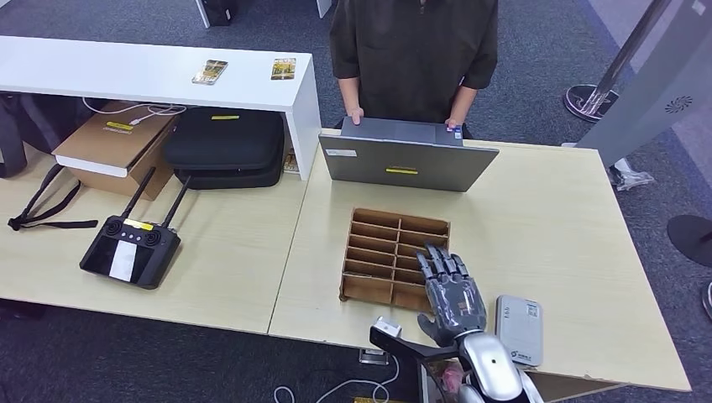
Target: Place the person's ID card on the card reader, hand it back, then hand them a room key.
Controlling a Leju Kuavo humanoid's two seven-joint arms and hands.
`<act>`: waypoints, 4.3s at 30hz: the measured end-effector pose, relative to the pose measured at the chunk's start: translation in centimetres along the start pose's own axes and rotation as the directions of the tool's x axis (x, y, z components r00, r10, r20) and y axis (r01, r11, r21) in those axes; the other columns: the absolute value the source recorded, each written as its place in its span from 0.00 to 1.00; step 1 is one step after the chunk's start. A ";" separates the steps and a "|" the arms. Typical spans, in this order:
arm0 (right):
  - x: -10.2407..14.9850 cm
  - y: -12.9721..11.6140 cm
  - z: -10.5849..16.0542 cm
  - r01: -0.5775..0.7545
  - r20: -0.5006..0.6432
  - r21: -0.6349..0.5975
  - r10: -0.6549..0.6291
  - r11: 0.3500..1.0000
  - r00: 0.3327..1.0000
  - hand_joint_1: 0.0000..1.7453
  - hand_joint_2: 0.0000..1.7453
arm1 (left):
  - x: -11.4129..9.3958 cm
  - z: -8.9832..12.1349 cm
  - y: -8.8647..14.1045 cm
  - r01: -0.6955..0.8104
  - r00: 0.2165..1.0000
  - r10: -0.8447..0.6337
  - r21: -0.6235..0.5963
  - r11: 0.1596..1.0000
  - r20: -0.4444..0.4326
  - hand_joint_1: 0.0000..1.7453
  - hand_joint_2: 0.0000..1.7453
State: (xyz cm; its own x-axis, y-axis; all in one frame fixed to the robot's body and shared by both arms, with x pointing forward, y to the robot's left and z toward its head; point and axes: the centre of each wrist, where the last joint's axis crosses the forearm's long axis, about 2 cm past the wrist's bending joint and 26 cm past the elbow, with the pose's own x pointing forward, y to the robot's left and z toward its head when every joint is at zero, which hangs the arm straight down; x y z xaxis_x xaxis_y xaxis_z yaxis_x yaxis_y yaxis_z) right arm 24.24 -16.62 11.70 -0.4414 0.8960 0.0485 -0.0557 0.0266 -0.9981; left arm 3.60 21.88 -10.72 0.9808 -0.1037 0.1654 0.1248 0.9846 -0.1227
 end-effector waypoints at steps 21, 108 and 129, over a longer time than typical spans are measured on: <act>-1.5 0.6 0.7 -0.008 -0.009 0.047 0.008 0.999 1.000 0.00 1.00 | 0.0 0.0 0.2 -0.004 1.000 0.004 0.003 1.000 -0.001 0.00 0.00; -0.1 0.3 0.2 0.042 -0.006 -0.037 -0.042 0.998 0.999 0.00 1.00 | 0.4 0.0 0.4 0.075 0.997 -0.075 0.005 0.997 -0.016 0.00 0.00; -0.9 0.8 -0.8 0.043 -0.004 -0.048 -0.043 0.998 0.999 0.00 1.00 | 0.6 0.0 0.6 0.084 0.996 -0.084 0.009 0.996 -0.023 0.00 0.00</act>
State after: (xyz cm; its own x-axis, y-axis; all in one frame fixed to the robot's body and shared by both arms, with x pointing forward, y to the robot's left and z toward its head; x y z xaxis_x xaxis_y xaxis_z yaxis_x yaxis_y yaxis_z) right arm 25.34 -17.06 10.86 -0.4348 0.8959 0.0913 -0.0316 0.0862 -0.9958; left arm 4.29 22.41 -10.71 0.9701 -0.1889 0.1523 0.2052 0.9736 -0.0999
